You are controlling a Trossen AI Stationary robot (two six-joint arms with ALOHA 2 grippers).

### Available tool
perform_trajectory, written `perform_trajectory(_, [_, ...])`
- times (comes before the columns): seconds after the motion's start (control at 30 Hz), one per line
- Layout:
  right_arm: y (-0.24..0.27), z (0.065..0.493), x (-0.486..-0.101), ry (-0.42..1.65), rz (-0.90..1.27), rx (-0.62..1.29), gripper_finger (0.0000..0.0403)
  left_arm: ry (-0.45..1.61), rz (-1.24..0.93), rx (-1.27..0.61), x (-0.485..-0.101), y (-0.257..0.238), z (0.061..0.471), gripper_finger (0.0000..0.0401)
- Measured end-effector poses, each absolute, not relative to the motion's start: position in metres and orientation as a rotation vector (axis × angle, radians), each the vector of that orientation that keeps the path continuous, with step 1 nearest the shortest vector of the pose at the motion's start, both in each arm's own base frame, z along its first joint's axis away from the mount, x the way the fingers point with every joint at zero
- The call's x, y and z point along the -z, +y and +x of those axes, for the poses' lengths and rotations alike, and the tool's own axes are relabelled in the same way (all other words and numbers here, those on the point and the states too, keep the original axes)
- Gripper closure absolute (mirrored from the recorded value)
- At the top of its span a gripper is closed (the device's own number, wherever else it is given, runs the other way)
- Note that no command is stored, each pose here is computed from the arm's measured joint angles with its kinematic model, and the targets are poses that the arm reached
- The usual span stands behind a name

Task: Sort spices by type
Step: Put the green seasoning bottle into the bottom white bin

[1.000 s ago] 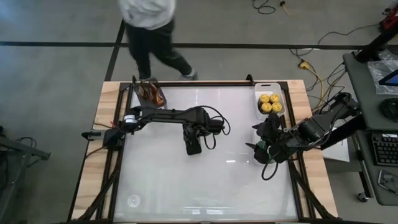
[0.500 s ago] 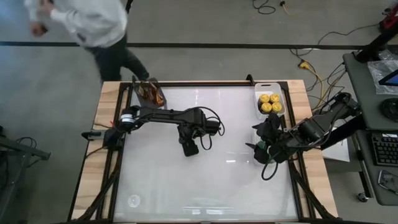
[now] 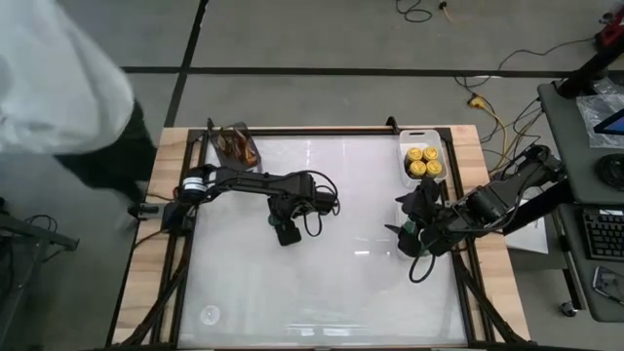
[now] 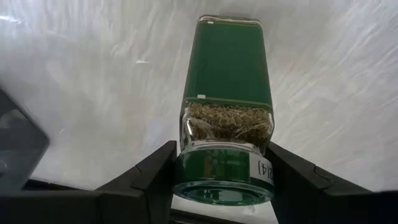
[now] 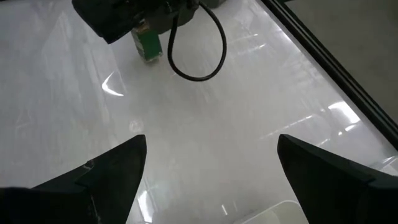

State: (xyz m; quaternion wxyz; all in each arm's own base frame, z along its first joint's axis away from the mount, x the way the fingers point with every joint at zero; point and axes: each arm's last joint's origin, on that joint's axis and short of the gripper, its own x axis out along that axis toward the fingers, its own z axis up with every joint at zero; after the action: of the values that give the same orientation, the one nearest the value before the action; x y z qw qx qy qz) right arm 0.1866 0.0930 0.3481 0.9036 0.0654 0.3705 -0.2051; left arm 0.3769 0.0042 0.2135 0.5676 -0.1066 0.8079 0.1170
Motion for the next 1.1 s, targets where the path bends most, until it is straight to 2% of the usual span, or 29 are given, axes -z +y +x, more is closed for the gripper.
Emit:
perform_trajectory(0.47, [0.0943, 0.1887, -0.3423, 0.759, 0.158, 0.431, 0.0051, 1.892, -0.274, -0.306, -0.2138, 0.0047, 0.376, 0.021])
perform_trajectory(1.1, [0.0943, 0.1888, -0.3416, 0.761, 0.153, 0.43, 0.0051, 1.869, -0.254, -0.318, -0.2174, 0.0051, 0.3781, 0.0182])
